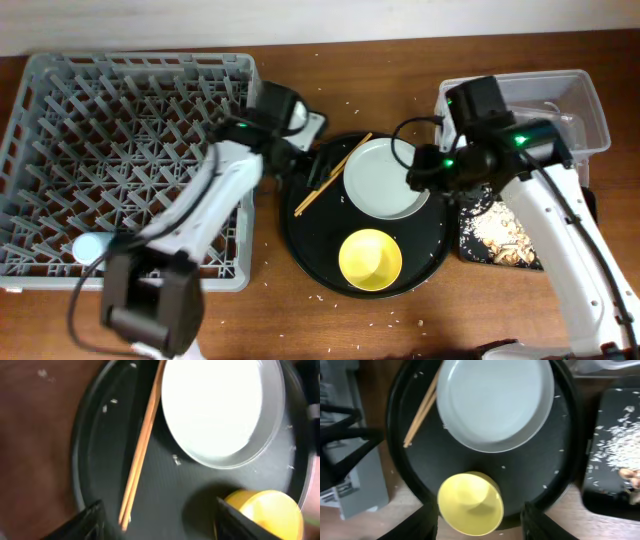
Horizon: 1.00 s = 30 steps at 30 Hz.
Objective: Sort waste into correct bins and load items into the dishwasher rack
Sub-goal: 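Grasp the chopsticks on the round tray with the left gripper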
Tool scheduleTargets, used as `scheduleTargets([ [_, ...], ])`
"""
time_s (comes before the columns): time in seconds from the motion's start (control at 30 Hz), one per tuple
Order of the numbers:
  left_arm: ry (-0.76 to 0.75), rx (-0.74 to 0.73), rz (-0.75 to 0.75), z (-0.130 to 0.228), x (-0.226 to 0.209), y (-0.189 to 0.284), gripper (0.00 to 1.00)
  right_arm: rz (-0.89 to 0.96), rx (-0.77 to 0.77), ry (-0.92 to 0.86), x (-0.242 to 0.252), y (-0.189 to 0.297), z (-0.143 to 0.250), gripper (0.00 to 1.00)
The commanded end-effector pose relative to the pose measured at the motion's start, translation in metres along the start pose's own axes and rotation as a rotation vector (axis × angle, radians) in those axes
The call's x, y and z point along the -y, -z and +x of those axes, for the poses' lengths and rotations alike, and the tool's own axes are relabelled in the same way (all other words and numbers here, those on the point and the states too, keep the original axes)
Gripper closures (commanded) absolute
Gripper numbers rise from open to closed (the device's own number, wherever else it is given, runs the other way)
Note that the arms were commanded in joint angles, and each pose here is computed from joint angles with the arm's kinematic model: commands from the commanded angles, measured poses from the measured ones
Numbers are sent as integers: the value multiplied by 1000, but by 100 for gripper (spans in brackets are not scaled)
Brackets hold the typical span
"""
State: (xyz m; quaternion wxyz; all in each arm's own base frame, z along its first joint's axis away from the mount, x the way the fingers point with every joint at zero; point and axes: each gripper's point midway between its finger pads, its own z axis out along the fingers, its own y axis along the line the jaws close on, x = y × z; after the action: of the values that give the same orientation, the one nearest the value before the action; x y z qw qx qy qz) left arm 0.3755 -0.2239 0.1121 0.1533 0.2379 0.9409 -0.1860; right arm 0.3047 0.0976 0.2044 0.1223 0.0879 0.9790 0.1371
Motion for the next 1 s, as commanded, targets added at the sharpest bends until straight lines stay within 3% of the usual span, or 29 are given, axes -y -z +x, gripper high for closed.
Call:
scheduleTargets([
  [0.0,-66,-34,-135,-2,-19,-41,39,24,-7,38,6,6,3,45],
  [0.17,-75,-8,-153,-10,-32,-76,47,29,-21,55,7,5,6,44],
  [0.27,-81,-1,-98,-12,-26,-89,68,29,-21,54,7,5,6,43],
  [0.57,-134,-52,-40,4,-11,-108,68,29,-21,54,7,5,6,40],
  [0.8,-151,-76,-171,9,-34,-119,73,29,-22,54,7,5,6,40],
  [0.97,-136,-80,-107,10,-23,-121,76,29,-21,55,7,5,6,39],
])
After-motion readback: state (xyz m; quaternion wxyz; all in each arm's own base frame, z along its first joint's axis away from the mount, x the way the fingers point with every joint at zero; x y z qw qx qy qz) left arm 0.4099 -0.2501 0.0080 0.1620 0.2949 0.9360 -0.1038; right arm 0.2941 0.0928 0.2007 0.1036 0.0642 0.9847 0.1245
